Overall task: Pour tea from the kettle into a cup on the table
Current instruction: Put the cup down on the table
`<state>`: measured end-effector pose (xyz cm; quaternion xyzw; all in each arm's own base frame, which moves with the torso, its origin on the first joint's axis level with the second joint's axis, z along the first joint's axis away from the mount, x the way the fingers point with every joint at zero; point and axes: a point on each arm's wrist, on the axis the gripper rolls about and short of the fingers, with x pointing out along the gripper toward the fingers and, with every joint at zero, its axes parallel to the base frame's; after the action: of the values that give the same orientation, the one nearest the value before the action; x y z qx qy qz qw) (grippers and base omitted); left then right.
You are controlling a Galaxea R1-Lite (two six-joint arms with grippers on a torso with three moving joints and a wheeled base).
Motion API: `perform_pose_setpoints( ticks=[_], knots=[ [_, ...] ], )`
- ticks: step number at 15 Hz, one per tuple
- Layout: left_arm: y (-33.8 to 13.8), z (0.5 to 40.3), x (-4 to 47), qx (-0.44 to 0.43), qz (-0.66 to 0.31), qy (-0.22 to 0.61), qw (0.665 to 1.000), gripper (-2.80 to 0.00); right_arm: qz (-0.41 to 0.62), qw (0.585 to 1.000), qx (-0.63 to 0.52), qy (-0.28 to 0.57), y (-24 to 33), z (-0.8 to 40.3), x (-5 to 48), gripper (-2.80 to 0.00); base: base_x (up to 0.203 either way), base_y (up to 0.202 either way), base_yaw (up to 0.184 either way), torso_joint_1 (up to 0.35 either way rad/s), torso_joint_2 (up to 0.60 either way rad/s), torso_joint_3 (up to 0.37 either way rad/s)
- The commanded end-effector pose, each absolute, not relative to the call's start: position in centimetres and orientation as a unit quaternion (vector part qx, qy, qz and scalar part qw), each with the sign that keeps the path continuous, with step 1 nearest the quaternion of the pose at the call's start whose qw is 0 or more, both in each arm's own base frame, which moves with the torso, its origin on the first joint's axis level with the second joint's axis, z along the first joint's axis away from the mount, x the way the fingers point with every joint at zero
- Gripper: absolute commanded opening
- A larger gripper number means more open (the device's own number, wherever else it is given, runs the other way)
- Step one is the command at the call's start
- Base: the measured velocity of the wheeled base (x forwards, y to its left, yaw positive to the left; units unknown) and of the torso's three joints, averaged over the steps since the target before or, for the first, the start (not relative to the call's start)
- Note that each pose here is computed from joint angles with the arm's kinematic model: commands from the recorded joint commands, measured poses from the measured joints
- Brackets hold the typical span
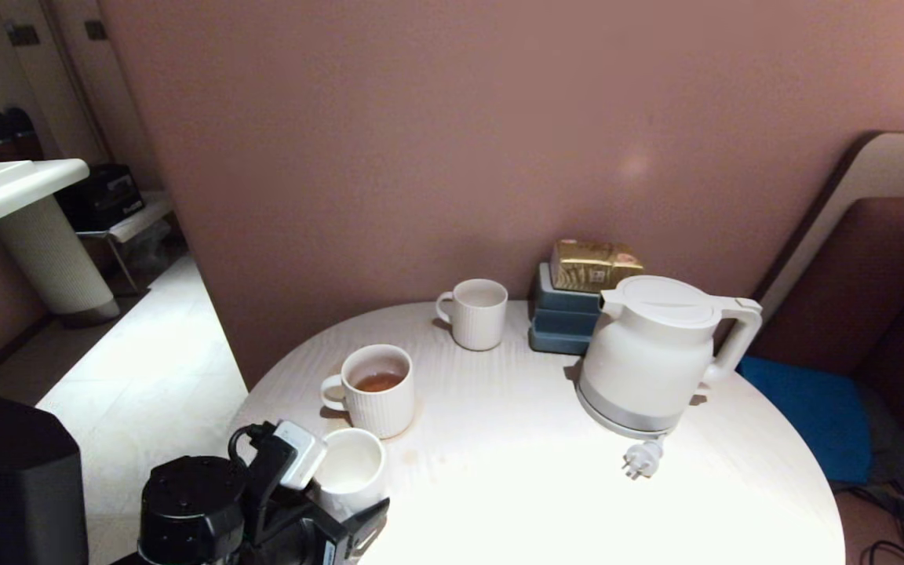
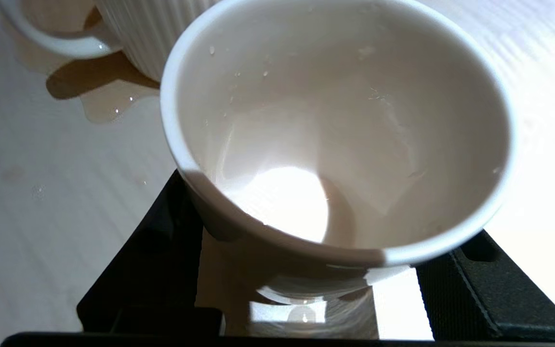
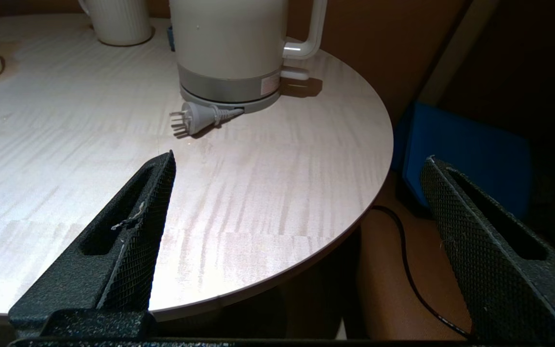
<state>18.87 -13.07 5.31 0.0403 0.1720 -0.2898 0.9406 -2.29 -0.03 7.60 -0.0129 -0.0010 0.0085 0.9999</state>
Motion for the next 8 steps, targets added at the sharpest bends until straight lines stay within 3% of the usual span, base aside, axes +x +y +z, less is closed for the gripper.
perform_pose_setpoints(
  ticks=[1,8],
  knots=[
    [-13.39,4.48,19.04,0.046,-0.29,0.186,0.938,-2.8,0.009,1.0,-0.013,-0.001,-0.03,7.59,-2.29,0.0,0.0,0.0,0.0,0.0,0.0,0.0],
    [-13.34,4.84,18.98,0.045,-0.29,0.179,0.939,-2.8,0.009,1.0,-0.013,-0.001,-0.03,7.59,-2.29,0.0,0.0,0.0,0.0,0.0,0.0,0.0]
  ],
)
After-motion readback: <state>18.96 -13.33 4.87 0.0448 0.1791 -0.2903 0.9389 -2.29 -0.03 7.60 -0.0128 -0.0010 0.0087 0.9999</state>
